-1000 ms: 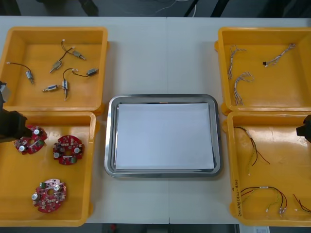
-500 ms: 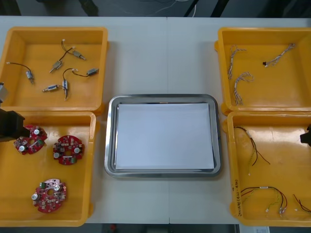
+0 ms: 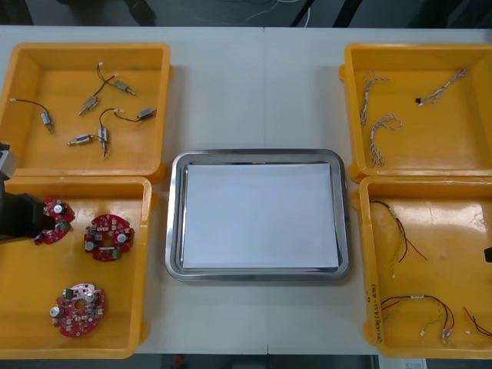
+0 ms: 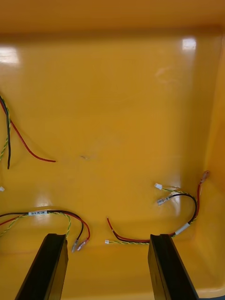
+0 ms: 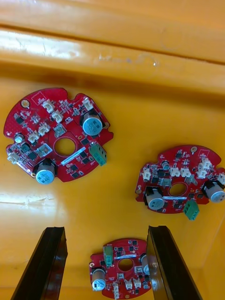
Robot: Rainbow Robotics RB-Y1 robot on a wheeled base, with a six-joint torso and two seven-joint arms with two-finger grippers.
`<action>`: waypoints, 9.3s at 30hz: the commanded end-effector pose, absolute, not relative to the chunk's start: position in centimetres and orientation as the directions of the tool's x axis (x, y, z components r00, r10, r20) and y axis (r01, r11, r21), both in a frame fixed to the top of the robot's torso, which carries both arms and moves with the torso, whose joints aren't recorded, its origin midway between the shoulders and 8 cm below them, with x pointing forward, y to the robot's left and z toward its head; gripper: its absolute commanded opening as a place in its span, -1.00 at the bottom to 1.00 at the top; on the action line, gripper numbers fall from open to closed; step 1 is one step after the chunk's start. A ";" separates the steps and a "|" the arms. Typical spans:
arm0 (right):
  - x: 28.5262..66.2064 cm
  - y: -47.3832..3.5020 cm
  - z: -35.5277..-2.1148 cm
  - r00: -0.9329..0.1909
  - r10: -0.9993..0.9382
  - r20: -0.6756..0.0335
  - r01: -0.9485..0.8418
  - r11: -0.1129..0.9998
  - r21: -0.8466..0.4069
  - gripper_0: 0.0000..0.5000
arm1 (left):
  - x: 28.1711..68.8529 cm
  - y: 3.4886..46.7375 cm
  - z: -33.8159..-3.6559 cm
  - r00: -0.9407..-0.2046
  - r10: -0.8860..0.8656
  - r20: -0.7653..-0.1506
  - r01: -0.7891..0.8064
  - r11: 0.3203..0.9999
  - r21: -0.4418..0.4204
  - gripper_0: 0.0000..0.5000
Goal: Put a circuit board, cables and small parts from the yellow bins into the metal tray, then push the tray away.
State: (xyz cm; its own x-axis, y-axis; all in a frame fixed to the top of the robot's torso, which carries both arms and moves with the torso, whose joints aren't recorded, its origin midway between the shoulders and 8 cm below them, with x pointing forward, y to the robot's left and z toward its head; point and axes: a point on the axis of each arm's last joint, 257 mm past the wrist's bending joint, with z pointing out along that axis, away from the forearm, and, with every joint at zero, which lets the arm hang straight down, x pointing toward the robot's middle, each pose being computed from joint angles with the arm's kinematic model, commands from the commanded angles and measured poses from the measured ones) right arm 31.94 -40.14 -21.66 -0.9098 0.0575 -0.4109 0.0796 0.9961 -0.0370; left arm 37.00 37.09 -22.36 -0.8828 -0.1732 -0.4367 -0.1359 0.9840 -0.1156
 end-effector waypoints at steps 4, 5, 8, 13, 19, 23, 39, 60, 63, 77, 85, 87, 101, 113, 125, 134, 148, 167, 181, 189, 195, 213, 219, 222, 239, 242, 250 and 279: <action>32.1 -41.7 -20.7 -0.868 0.088 -0.488 0.122 0.992 -0.040 1.00 | 35.9 36.7 -24.7 -0.876 -0.117 -0.469 -0.088 0.993 -0.082 1.00; 32.1 -41.7 -20.7 -0.866 0.087 -0.492 0.122 0.992 -0.039 1.00 | 36.0 36.8 -24.8 -0.873 -0.119 -0.473 -0.090 0.992 -0.084 1.00; 32.4 -41.8 -20.8 -0.853 0.078 -0.516 0.113 0.993 -0.037 1.00 | 35.5 36.7 -26.0 -0.872 -0.115 -0.475 -0.085 0.993 -0.085 1.00; 32.4 -42.3 -21.3 -0.835 0.073 -0.546 0.110 0.993 -0.035 1.00 | 34.6 36.8 -27.5 -0.873 -0.113 -0.475 -0.085 0.993 -0.079 1.00; 32.2 -42.7 -21.9 -0.816 0.078 -0.573 0.114 0.993 -0.028 1.00 | 33.4 36.6 -29.2 -0.876 -0.104 -0.471 -0.075 0.994 -0.080 1.00; 31.5 -43.2 -23.0 -0.820 0.112 -0.561 0.144 0.990 -0.012 1.00 | 32.5 36.2 -30.6 -0.881 -0.097 -0.464 -0.066 0.994 -0.082 1.00; 31.7 -45.6 -27.3 -0.787 0.335 -0.518 0.326 0.939 0.112 1.00 | 29.8 35.5 -33.7 -0.893 -0.073 -0.444 -0.042 0.996 -0.078 1.00; 32.0 -46.2 -31.4 -0.664 0.611 -0.431 0.569 0.787 0.239 1.00 | 28.9 35.5 -34.7 -0.901 -0.038 -0.433 -0.018 0.999 -0.050 1.00; 32.2 -46.3 -32.3 -0.657 0.619 -0.430 0.575 0.781 0.244 1.00 | 29.1 35.5 -34.6 -0.899 -0.037 -0.437 -0.018 0.999 -0.047 0.38; 31.6 -45.6 -34.5 -0.656 0.650 -0.383 0.605 0.757 0.248 1.00 | 29.5 35.4 -34.3 -0.895 -0.036 -0.445 -0.016 0.999 -0.050 -1.00; 32.1 -45.8 -34.6 -0.635 0.665 -0.393 0.611 0.744 0.270 1.00 | 30.6 36.4 -33.0 -0.892 -0.028 -0.452 -0.018 0.999 -0.027 -1.00; 32.1 -45.8 -34.6 -0.635 0.664 -0.396 0.612 0.744 0.268 1.00 | 30.8 36.6 -32.7 -0.894 -0.030 -0.447 -0.023 1.000 -0.021 -1.00; 31.5 -45.7 -35.0 -0.629 0.679 -0.378 0.624 0.731 0.275 0.96 | 33.5 38.2 -28.4 -0.894 -0.054 -0.445 -0.061 0.998 0.002 -1.00; 31.0 -45.5 -35.7 -0.619 0.687 -0.380 0.627 0.724 0.287 0.95 | 34.7 38.4 -23.1 -0.906 -0.074 -0.416 -0.065 0.997 -0.035 -1.00; 30.5 -45.4 -36.2 -0.618 0.690 -0.376 0.632 0.721 0.286 0.61 | 35.6 37.0 -18.0 -0.916 -0.027 -0.400 -0.030 1.000 0.001 -1.00; 30.5 -45.4 -36.2 -0.619 0.689 -0.377 0.630 0.723 0.286 -1.00 | 36.1 34.2 -15.8 -0.905 0.017 -0.425 0.022 1.000 -0.006 -1.00; 31.6 -45.1 -32.3 -0.648 0.645 -0.404 0.592 0.761 0.265 -1.00 | 38.9 27.6 -14.5 -0.894 -0.044 -0.446 -0.038 0.999 -0.021 -1.00; 34.8 -40.3 -26.6 -0.742 0.514 -0.431 0.446 0.858 0.257 -1.00 | 41.9 17.7 -16.0 -0.828 -0.145 -0.541 -0.104 0.989 -0.105 -1.00; 36.8 -35.6 -25.9 -0.776 0.479 -0.410 0.374 0.873 0.314 -1.00 | 42.4 12.4 -19.3 -0.804 -0.178 -0.568 -0.102 0.981 -0.164 -1.00; 36.3 -34.0 -26.1 -0.782 0.489 -0.386 0.375 0.864 0.336 -1.00 | 43.4 11.4 -22.1 -0.800 -0.198 -0.566 -0.123 0.978 -0.169 -1.00; 35.9 -32.7 -26.1 -0.786 0.495 -0.371 0.372 0.858 0.355 -1.00 | 44.4 10.5 -25.0 -0.801 -0.225 -0.555 -0.143 0.972 -0.187 -1.00; 35.9 -32.9 -26.1 -0.787 0.488 -0.377 0.365 0.862 0.352 0.74 | 43.4 8.9 -27.0 -0.808 -0.248 -0.535 -0.154 0.964 -0.215 -1.00; 35.8 -33.8 -25.0 -0.790 0.475 -0.388 0.348 0.868 0.354 1.00 | 43.4 8.7 -26.9 -0.803 -0.259 -0.536 -0.160 0.961 -0.224 -0.95; 35.8 -34.1 -24.5 -0.793 0.467 -0.390 0.338 0.871 0.356 1.00 | 43.5 8.8 -26.9 -0.801 -0.263 -0.538 -0.164 0.960 -0.226 0.10; 36.3 -38.3 -20.5 -0.860 -0.033 -0.510 -0.051 0.998 0.023 1.00 | 44.1 9.4 -23.7 -0.776 -0.321 -0.542 -0.201 0.942 -0.270 1.00; 36.6 -38.7 -20.4 -0.848 -0.147 -0.508 -0.135 0.989 -0.061 1.00 | 43.8 9.9 -22.5 -0.778 -0.331 -0.534 -0.213 0.938 -0.272 1.00; 37.9 -39.1 -21.3 -0.789 -0.376 -0.486 -0.313 0.927 -0.209 1.00 | 43.0 11.3 -19.0 -0.794 -0.336 -0.507 -0.227 0.937 -0.266 1.00; 39.1 -38.3 -28.9 -0.593 -0.686 -0.421 -0.638 0.720 -0.275 1.00 | 42.9 25.8 -8.8 -0.867 -0.215 -0.448 -0.175 0.976 -0.129 1.00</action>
State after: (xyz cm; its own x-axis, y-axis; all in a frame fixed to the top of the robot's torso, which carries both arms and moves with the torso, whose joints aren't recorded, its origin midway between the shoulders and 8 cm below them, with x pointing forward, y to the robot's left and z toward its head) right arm 38.72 -37.69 -28.85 -0.6171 -0.6461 -0.4491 -0.6163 0.7517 -0.2347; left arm 41.76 22.65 -12.11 -0.8834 -0.2540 -0.3937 -0.2004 0.9644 -0.1726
